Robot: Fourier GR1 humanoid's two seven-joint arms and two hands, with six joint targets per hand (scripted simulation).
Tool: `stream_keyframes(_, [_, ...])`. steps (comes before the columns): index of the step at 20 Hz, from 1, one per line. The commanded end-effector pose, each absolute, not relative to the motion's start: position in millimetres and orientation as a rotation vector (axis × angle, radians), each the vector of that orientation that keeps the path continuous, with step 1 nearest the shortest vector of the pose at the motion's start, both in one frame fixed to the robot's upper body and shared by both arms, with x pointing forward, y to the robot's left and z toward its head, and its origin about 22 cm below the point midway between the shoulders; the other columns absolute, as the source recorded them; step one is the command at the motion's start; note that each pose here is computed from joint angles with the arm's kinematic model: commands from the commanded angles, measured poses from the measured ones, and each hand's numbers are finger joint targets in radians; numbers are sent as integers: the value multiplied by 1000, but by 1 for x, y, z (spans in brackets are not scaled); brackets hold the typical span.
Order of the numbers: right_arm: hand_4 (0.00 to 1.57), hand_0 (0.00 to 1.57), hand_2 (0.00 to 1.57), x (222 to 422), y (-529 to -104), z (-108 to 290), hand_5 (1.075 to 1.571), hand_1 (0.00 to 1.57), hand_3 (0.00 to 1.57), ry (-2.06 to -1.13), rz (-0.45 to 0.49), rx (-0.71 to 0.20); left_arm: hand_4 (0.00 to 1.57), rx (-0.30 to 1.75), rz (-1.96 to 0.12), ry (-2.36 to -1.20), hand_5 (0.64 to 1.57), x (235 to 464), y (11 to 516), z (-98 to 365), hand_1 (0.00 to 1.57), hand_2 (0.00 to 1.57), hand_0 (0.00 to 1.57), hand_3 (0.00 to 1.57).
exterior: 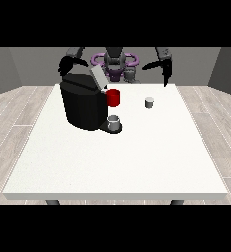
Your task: Insert the coffee pod into the coffee machine and close the lid
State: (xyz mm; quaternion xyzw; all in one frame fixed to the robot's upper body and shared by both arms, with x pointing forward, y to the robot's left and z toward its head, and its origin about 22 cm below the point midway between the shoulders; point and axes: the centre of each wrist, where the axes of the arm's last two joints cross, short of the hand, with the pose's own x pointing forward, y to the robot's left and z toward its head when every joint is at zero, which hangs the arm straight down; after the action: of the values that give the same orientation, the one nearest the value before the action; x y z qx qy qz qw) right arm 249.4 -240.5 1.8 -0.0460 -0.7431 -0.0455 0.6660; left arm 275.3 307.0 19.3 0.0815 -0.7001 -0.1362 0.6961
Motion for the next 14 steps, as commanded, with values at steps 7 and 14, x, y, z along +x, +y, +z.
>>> stream_keyframes(7, [337,0,0,258,-215,11,1571,0,0,-1700,-61,-49,0,275,-335,-1442,1571,316,342,14,0,0,0,0])
stream_keyframes(14, [371,0,0,273,-223,3,1571,0,0,-1626,-71,-140,0,314,-433,-1348,1571,326,329,1,0,0,0,0])
